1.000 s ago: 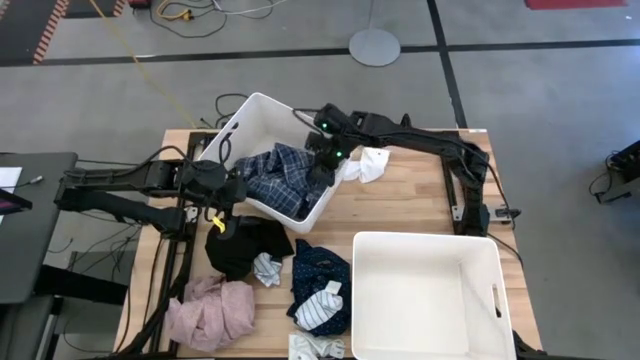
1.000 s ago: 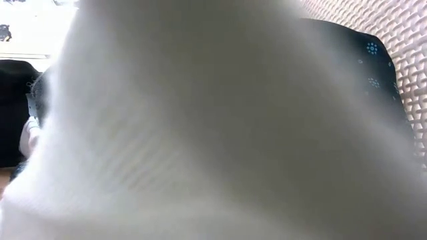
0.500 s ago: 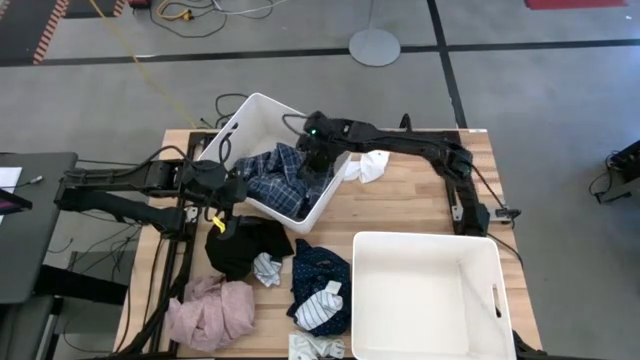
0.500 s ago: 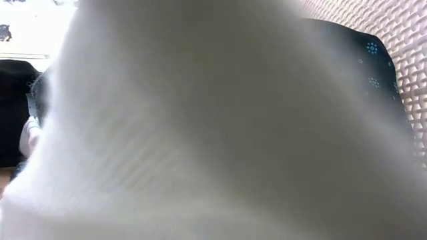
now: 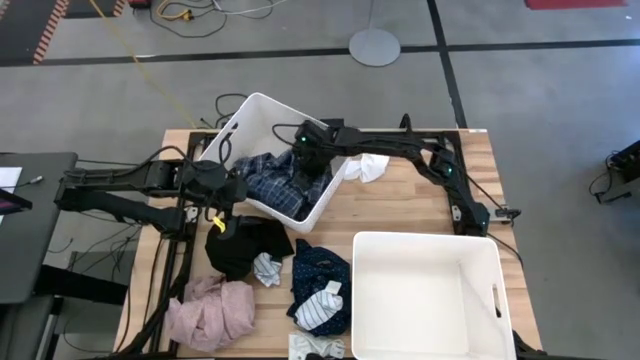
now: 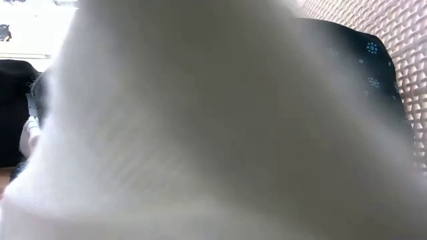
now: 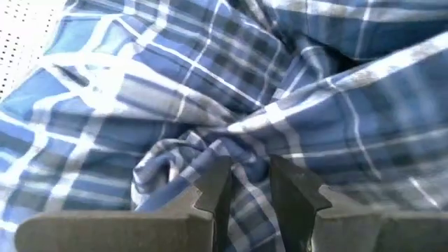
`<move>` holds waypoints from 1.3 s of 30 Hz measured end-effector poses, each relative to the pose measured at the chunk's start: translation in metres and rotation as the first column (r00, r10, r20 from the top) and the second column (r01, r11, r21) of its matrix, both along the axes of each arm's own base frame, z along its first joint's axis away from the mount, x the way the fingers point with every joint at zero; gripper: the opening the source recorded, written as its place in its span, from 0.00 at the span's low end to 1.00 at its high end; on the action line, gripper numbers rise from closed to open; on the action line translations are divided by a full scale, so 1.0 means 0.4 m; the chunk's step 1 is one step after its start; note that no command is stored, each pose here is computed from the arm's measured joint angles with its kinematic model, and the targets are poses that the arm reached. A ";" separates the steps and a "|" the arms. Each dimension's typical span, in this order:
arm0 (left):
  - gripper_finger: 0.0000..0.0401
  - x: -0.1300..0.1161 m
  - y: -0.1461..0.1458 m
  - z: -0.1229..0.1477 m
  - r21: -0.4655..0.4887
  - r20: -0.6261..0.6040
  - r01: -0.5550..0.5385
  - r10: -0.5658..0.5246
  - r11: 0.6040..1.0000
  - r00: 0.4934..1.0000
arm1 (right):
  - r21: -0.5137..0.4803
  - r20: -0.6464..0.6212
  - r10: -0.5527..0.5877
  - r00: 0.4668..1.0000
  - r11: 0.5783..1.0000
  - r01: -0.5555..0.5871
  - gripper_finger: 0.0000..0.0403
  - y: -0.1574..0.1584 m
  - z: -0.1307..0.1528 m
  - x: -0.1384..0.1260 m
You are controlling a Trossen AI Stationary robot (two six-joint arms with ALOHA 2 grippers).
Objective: Sort clothes
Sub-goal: Put the top blue checkered polo shirt into the top white laundry bin, then put the black shirt into the top white laundry bin
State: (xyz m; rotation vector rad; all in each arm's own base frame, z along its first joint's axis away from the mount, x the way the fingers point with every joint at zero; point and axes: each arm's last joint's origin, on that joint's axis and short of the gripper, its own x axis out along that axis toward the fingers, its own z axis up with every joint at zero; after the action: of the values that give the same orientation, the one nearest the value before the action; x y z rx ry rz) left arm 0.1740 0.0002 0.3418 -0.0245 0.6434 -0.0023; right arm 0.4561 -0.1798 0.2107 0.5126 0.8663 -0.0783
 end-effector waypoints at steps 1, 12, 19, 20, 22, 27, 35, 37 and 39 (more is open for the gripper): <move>0.76 0.000 0.000 0.000 0.000 -0.002 0.000 0.000 1.000 1.000 | -0.008 0.005 0.009 1.000 1.000 -0.009 0.29 0.002 0.017 0.000; 0.76 -0.033 -0.013 -0.035 -0.048 -0.199 0.010 -0.019 0.999 0.980 | -0.292 0.324 0.216 0.921 0.949 -0.119 0.32 0.109 0.388 -0.089; 0.78 -0.050 -0.034 -0.070 -0.076 -0.396 -0.027 -0.005 0.997 0.918 | -0.458 0.419 0.339 0.843 0.880 -0.126 0.56 0.223 0.557 -0.190; 0.79 -0.051 -0.039 -0.074 -0.079 -0.417 -0.027 -0.008 0.996 0.909 | -0.463 0.426 0.350 0.835 0.876 -0.131 0.59 0.236 0.570 -0.200; 0.81 -0.047 -0.050 -0.083 -0.085 -0.455 -0.026 -0.015 0.996 0.891 | -0.479 0.433 0.371 0.822 0.867 -0.140 0.65 0.259 0.596 -0.226; 0.87 -0.026 -0.078 -0.107 -0.052 -0.529 -0.020 -0.011 0.998 0.849 | -0.505 0.412 0.428 0.804 0.842 -0.190 0.70 0.311 0.633 -0.282; 0.94 0.015 -0.114 -0.199 0.016 -0.697 -0.002 0.012 1.000 0.717 | -0.511 0.322 0.474 0.819 0.815 -0.271 0.70 0.377 0.636 -0.324; 0.95 0.017 -0.114 -0.238 0.034 -0.728 0.001 0.025 0.999 0.685 | -0.511 0.301 0.480 0.824 0.811 -0.286 0.70 0.391 0.631 -0.324; 0.95 0.014 -0.112 -0.279 0.052 -0.746 -0.003 0.040 0.999 0.665 | -0.501 0.275 0.495 0.824 0.805 -0.317 0.70 0.408 0.623 -0.324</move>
State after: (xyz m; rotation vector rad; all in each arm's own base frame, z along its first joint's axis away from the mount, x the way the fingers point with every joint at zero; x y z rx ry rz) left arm 0.1797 -0.0448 0.2302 0.0149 1.4858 0.0493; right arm 0.3267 -0.0165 0.4597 -0.1017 0.5170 0.2298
